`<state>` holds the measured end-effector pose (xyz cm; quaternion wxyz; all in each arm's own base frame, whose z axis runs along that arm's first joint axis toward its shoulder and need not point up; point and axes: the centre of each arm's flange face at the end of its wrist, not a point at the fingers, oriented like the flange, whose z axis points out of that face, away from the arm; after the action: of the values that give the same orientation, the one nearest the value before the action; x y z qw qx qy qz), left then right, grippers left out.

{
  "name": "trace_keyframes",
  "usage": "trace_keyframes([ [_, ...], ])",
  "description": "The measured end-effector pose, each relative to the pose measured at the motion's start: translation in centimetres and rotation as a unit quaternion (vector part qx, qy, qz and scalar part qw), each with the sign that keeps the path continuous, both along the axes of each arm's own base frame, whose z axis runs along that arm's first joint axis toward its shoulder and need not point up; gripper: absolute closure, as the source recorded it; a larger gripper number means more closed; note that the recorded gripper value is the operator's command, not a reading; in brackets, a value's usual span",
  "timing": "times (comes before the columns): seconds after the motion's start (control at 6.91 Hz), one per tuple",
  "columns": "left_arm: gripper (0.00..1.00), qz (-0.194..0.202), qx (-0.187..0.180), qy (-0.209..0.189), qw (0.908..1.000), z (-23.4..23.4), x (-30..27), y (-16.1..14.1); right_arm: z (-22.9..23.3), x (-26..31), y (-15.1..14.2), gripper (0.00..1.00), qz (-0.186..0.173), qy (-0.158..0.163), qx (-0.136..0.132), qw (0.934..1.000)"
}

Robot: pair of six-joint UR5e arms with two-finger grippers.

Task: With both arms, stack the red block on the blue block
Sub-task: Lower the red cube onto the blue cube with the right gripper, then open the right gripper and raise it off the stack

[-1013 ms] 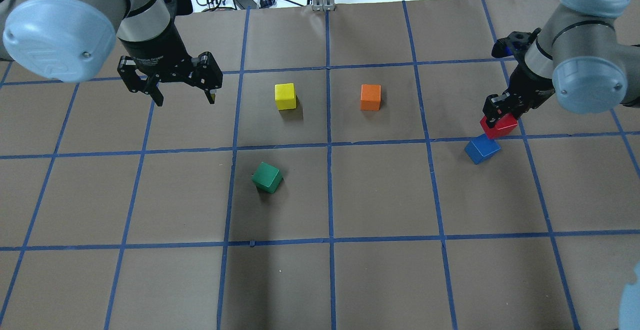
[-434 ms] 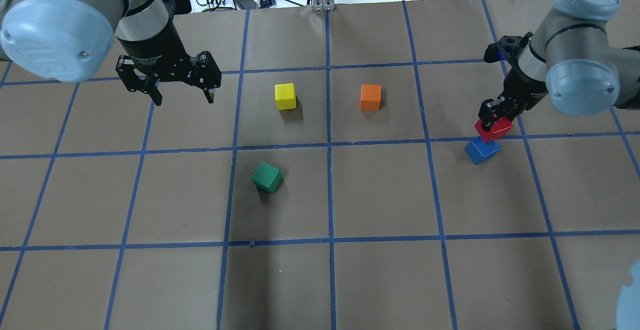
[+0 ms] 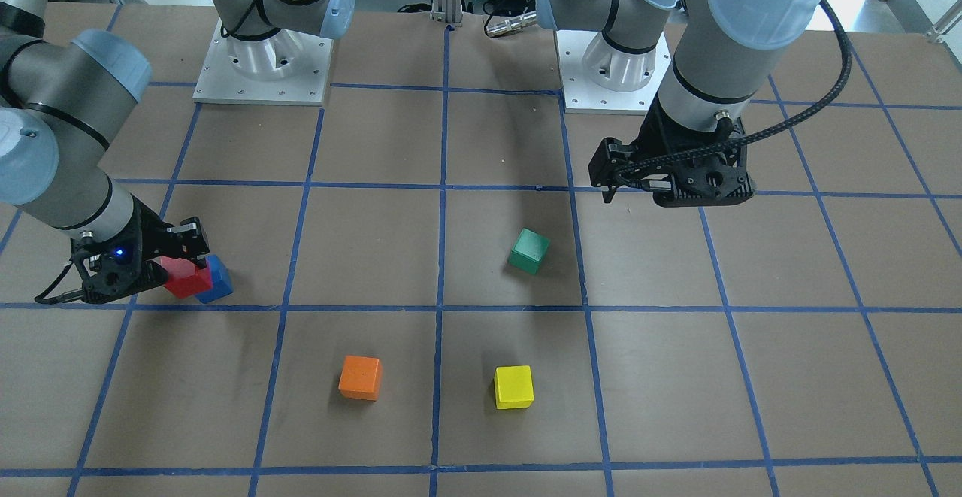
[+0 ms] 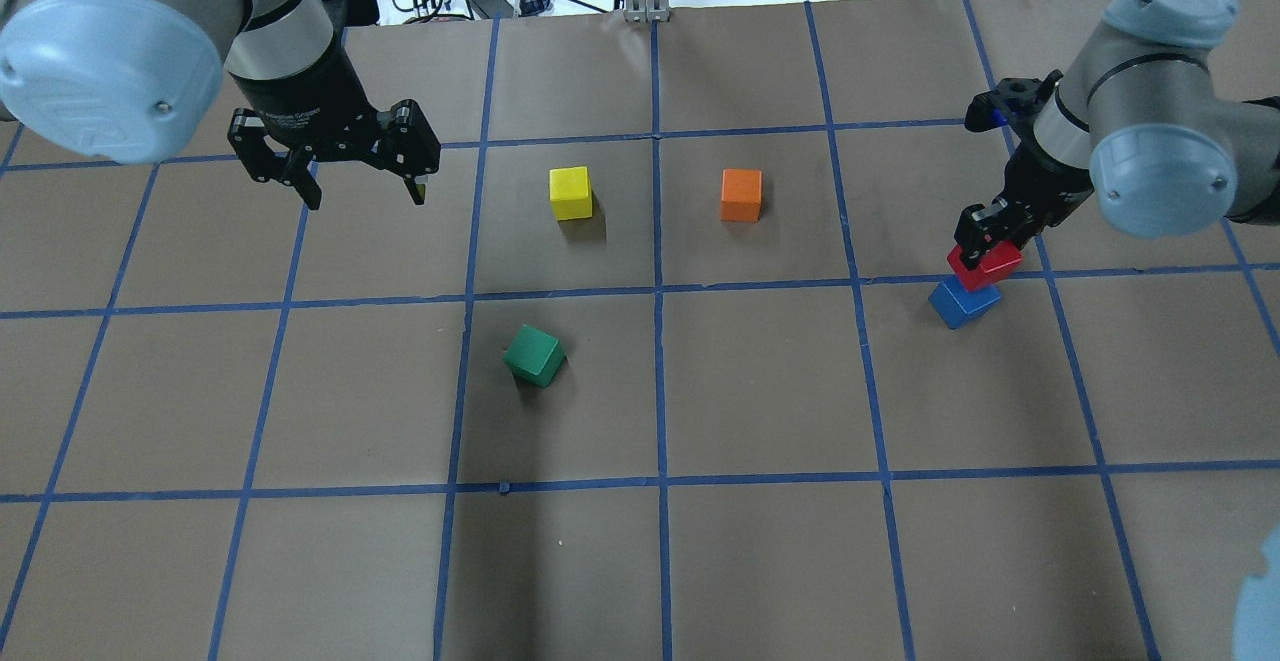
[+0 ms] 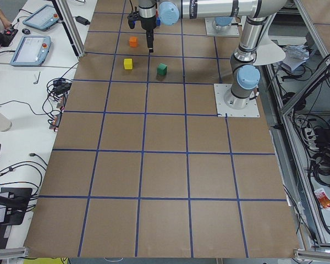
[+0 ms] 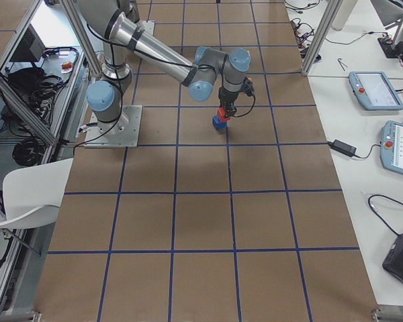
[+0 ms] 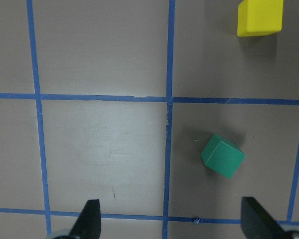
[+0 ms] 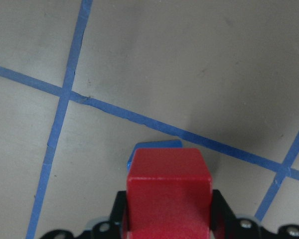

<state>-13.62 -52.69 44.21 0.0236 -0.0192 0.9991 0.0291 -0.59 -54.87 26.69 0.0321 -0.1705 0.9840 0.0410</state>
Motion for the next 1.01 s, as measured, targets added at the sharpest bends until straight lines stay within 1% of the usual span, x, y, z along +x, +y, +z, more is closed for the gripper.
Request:
trace_keyframes([
  [0.14, 0.00, 0.000, -0.001, 0.000, 1.0000, 0.07, 0.04, 0.01, -0.30, 0.07, 0.31, 0.58, 0.001, -0.001, 0.005, 1.0000],
  [0.43, 0.00, 0.002, -0.005, 0.000, 1.0000, 0.47, 0.07, -0.06, -0.74, 0.16, 0.70, 0.05, 0.001, -0.002, 0.010, 0.9999],
  [0.58, 0.00, 0.002, -0.006, 0.000, 1.0000, 0.60, 0.07, -0.07, -0.77, 0.17, 0.70, 0.00, 0.001, -0.001, 0.010, 1.0000],
  [1.01, 0.00, 0.001, -0.007, 0.002, 1.0000, 0.70, -0.43, 0.16, 0.03, 0.00, 0.31, 0.00, -0.003, 0.005, 0.001, 1.0000],
])
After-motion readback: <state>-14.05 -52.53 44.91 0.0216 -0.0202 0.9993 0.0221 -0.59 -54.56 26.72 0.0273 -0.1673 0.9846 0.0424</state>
